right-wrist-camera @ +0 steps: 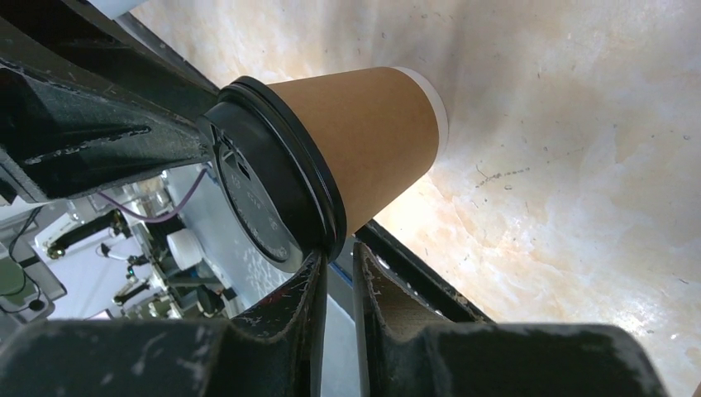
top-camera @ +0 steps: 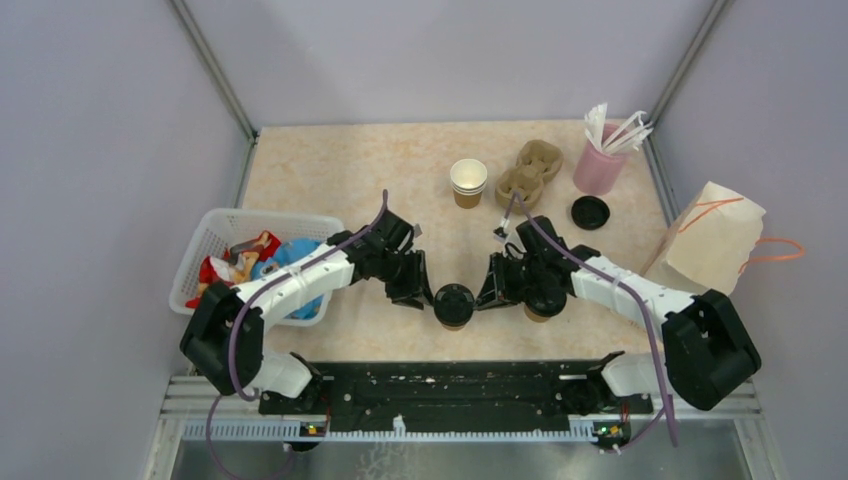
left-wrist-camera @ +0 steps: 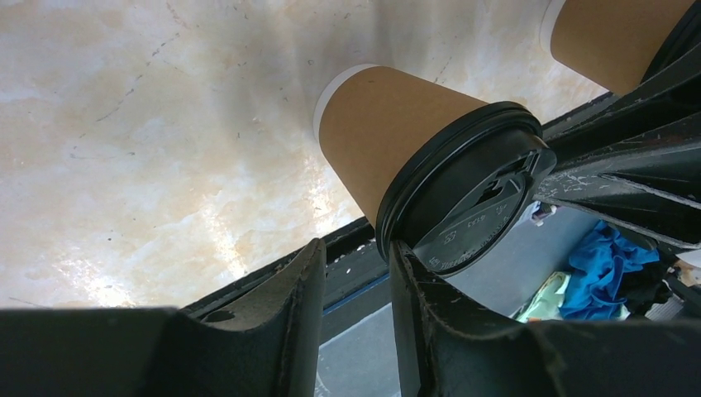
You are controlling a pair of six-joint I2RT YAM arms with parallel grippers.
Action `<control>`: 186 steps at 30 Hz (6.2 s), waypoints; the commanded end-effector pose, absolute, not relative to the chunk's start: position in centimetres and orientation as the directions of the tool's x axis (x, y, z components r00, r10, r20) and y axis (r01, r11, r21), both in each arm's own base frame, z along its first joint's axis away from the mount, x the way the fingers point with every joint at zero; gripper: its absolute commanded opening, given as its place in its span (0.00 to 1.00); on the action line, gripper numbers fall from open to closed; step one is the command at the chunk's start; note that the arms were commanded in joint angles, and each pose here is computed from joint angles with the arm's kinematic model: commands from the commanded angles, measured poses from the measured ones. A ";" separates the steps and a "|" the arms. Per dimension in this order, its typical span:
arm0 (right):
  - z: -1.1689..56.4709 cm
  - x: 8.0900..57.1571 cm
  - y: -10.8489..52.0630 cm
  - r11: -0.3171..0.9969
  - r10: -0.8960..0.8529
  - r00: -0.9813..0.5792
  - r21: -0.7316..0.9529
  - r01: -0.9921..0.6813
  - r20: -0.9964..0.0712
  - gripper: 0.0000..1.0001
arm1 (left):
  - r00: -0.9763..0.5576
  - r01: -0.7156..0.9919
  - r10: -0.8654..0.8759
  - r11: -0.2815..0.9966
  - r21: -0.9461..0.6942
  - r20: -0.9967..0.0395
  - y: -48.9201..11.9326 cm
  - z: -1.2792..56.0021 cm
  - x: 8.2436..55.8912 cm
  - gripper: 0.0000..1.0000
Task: Pack the takeout coffee
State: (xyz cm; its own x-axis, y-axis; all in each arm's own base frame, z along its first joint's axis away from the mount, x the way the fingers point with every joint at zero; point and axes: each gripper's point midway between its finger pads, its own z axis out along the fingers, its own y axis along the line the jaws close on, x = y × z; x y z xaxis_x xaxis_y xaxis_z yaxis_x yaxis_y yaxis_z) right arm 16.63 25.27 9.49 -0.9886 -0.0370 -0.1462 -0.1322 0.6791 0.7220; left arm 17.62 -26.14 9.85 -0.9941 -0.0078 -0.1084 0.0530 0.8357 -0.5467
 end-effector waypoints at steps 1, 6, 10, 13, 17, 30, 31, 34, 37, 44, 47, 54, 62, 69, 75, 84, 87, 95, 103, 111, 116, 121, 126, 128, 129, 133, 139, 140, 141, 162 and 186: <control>3.3 15.8 22.7 0.810 -0.015 -0.993 0.581 -0.080 -0.117 0.16 | -0.998 0.039 0.011 0.904 -0.426 -0.067 -23.7 4.7 16.1 0.40; 4.4 16.2 22.3 0.825 -0.041 -0.990 0.554 -0.112 -0.138 0.18 | -0.995 0.055 0.018 0.918 -0.393 -0.097 -22.8 5.3 16.1 0.39; 8.9 17.5 23.8 0.777 -0.064 -0.975 0.603 -0.183 -0.213 0.22 | -0.984 0.102 0.020 0.878 -0.468 -0.177 -24.8 10.0 18.0 0.42; 11.1 18.1 24.5 0.750 -0.086 -0.966 0.622 -0.223 -0.242 0.25 | -0.979 0.123 0.017 0.846 -0.519 -0.204 -26.1 12.6 18.7 0.49; 12.8 18.5 24.5 0.753 -0.099 -0.961 0.612 -0.243 -0.260 0.28 | -0.970 0.133 0.003 0.842 -0.523 -0.242 -26.1 14.5 19.3 0.56; 12.5 15.3 25.7 0.678 -0.090 -0.983 0.712 -0.180 -0.162 0.46 | -0.925 0.290 0.037 0.714 -0.637 -0.378 -29.3 17.8 21.7 0.75; 12.2 15.4 26.0 0.673 -0.080 -0.984 0.720 -0.169 -0.157 0.46 | -0.927 0.299 0.057 0.708 -0.640 -0.370 -29.7 17.4 21.8 0.73; 11.4 15.7 26.6 0.663 -0.060 -0.988 0.734 -0.145 -0.141 0.44 | -0.937 0.319 0.120 0.678 -0.662 -0.328 -30.8 16.3 21.6 0.68; 10.9 16.4 26.7 0.680 -0.056 -0.987 0.719 -0.147 -0.148 0.39 | -0.940 0.323 0.139 0.663 -0.675 -0.313 -31.2 15.2 21.4 0.62; 10.7 17.8 26.4 0.722 -0.088 -0.978 0.664 -0.194 -0.190 0.33 | -0.953 0.284 0.110 0.646 -0.708 -0.281 -30.9 14.4 20.2 0.47; 10.9 18.8 26.1 0.748 -0.103 -0.972 0.628 -0.216 -0.212 0.33 | -0.963 0.250 0.085 0.650 -0.718 -0.258 -30.3 14.1 19.4 0.44; 11.1 20.8 26.6 0.747 -0.140 -0.961 0.612 -0.261 -0.240 0.33 | -0.976 0.191 0.045 0.646 -0.739 -0.213 -29.2 13.7 17.5 0.41; 10.9 22.3 27.5 0.734 -0.224 -0.940 0.589 -0.337 -0.257 0.39 | -0.984 0.162 0.035 0.595 -0.787 -0.176 -30.2 14.3 16.4 0.40; 14.0 21.0 25.9 0.747 -0.209 -0.938 0.573 -0.337 -0.278 0.55 | -0.970 0.175 -0.014 0.652 -0.737 -0.243 -28.7 15.9 17.3 0.47; 13.9 19.6 23.9 0.761 -0.100 -0.966 0.607 -0.230 -0.240 0.49 | -0.964 0.122 -0.081 0.713 -0.691 -0.254 -27.3 15.9 18.7 0.49; 12.4 19.5 23.5 0.749 -0.094 -0.972 0.628 -0.211 -0.215 0.28 | -0.991 0.023 -0.072 0.742 -0.670 -0.113 -27.2 13.1 17.7 0.41; 12.0 19.7 23.6 0.752 -0.106 -0.972 0.623 -0.217 -0.211 0.28 | -0.992 0.027 -0.066 0.736 -0.677 -0.111 -27.5 12.9 17.9 0.38; 11.1 19.5 23.8 0.745 -0.105 -0.975 0.635 -0.206 -0.194 0.27 | -0.995 0.013 -0.059 0.750 -0.661 -0.086 -27.7 11.9 18.0 0.33; 10.6 19.4 23.9 0.742 -0.117 -0.976 0.637 -0.208 -0.184 0.27 | -0.996 0.013 -0.049 0.749 -0.663 -0.075 -28.2 11.4 18.1 0.34; 10.3 19.5 24.0 0.737 -0.123 -0.976 0.642 -0.211 -0.181 0.27 | -0.996 0.005 -0.052 0.757 -0.654 -0.067 -28.0 11.1 17.9 0.36; 9.6 19.3 23.8 0.743 -0.129 -0.977 0.636 -0.208 -0.169 0.26 | -0.996 0.007 -0.052 0.755 -0.656 -0.072 -28.2 11.3 18.1 0.39; 9.2 19.1 23.8 0.745 -0.128 -0.978 0.635 -0.205 -0.165 0.26 | -0.996 0.006 -0.052 0.761 -0.649 -0.070 -28.3 11.1 18.2 0.38; 8.4 19.2 23.6 0.758 -0.112 -0.981 0.625 -0.187 -0.158 0.26 | -0.998 0.000 -0.035 0.808 -0.589 -0.048 -27.7 9.1 17.6 0.37; 7.7 19.1 23.3 0.769 -0.102 -0.983 0.615 -0.174 -0.150 0.25 | -0.999 0.001 -0.029 0.836 -0.548 -0.045 -27.0 8.0 17.2 0.36; 7.3 18.9 23.2 0.774 -0.100 -0.984 0.610 -0.169 -0.146 0.26 | -0.999 -0.006 -0.029 0.849 -0.529 -0.035 -26.6 7.3 16.9 0.36; 4.9 18.4 22.1 0.813 -0.075 -0.989 0.567 -0.134 -0.126 0.26 | -0.999 -0.019 -0.030 0.895 -0.446 -0.018 -24.5 4.4 15.8 0.35; 2.3 17.5 20.6 0.858 -0.065 -0.994 0.504 -0.101 -0.089 0.26 | -1.000 -0.005 -0.011 0.930 -0.368 -0.013 -23.0 2.1 15.4 0.35; 2.5 17.6 20.5 0.859 -0.069 -0.993 0.500 -0.108 -0.095 0.26 | -1.000 0.002 -0.006 0.931 -0.366 -0.022 -23.1 2.4 15.7 0.35; 2.9 17.7 20.6 0.858 -0.074 -0.992 0.501 -0.116 -0.104 0.26 | -0.999 0.010 -0.002 0.931 -0.364 -0.033 -23.1 2.7 15.9 0.35; 16.7 21.2 21.8 0.809 -0.102 -0.933 0.517 -0.279 -0.345 0.44 | -0.972 0.144 0.030 0.858 -0.493 -0.231 -26.4 12.2 19.7 0.57; 22.3 35.1 13.1 0.897 0.415 -0.625 0.412 0.160 -0.662 0.56 | -0.819 0.405 -0.004 0.706 -0.581 -0.574 -27.6 27.9 21.5 0.80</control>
